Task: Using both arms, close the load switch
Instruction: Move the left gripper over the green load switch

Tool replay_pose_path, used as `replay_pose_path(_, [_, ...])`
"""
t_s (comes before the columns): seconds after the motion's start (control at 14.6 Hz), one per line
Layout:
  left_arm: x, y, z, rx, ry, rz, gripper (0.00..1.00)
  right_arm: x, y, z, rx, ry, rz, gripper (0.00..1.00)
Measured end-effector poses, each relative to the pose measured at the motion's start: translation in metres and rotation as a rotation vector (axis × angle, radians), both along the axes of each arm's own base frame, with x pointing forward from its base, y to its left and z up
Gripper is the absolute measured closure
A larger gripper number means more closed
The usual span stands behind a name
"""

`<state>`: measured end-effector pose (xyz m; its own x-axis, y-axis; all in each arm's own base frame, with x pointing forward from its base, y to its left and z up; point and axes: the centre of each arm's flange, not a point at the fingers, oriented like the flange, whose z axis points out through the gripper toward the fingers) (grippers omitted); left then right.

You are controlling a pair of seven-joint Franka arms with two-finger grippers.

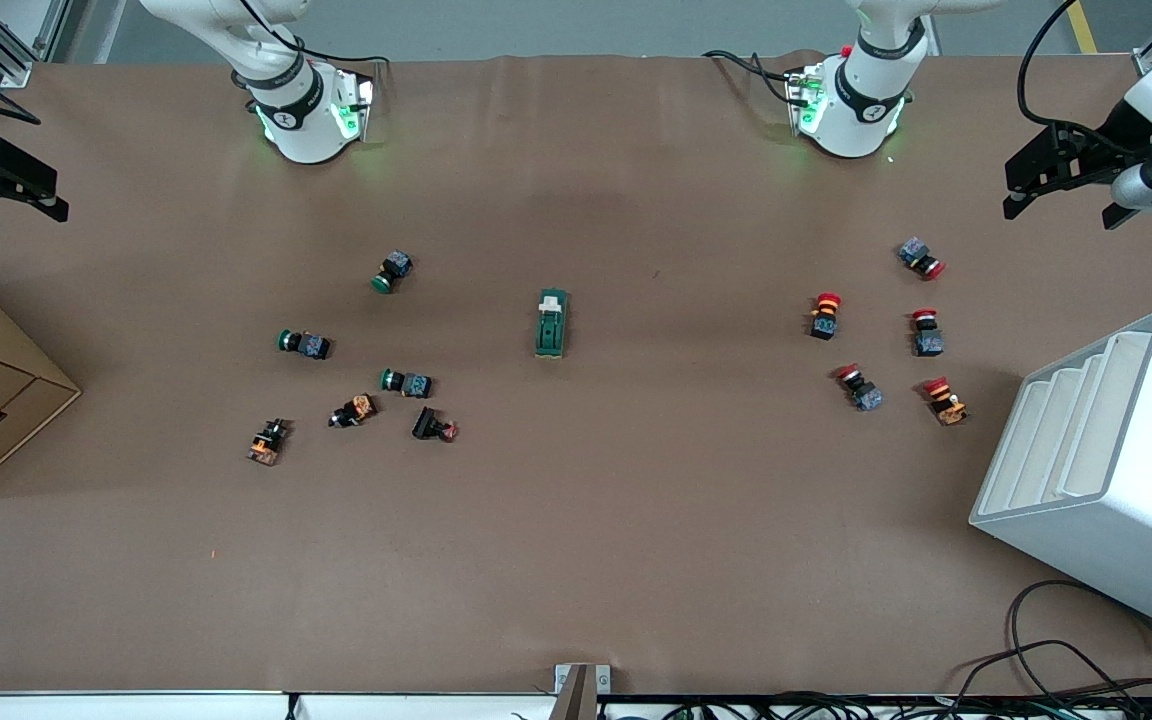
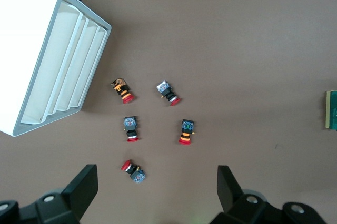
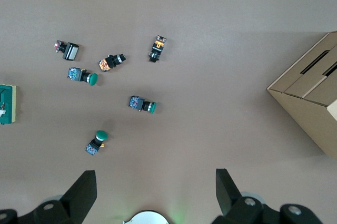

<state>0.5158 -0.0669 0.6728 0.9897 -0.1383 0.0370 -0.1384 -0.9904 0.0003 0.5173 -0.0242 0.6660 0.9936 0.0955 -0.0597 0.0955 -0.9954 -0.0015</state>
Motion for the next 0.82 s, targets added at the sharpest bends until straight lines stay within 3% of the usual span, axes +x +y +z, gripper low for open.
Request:
replay_pose_path(0.48, [0.011,-0.011,-0.015,-0.003,0.018,-0.020,0.00,0.000,0.000,0.000,0.000,0.000,0.000,0.00])
replay_pose_path(0.82, [0.042,-0.106,-0.068,-0.054,-0.002,-0.082,0.00,0.000,0.000,0.000,0.000,0.000,-0.001,0.00])
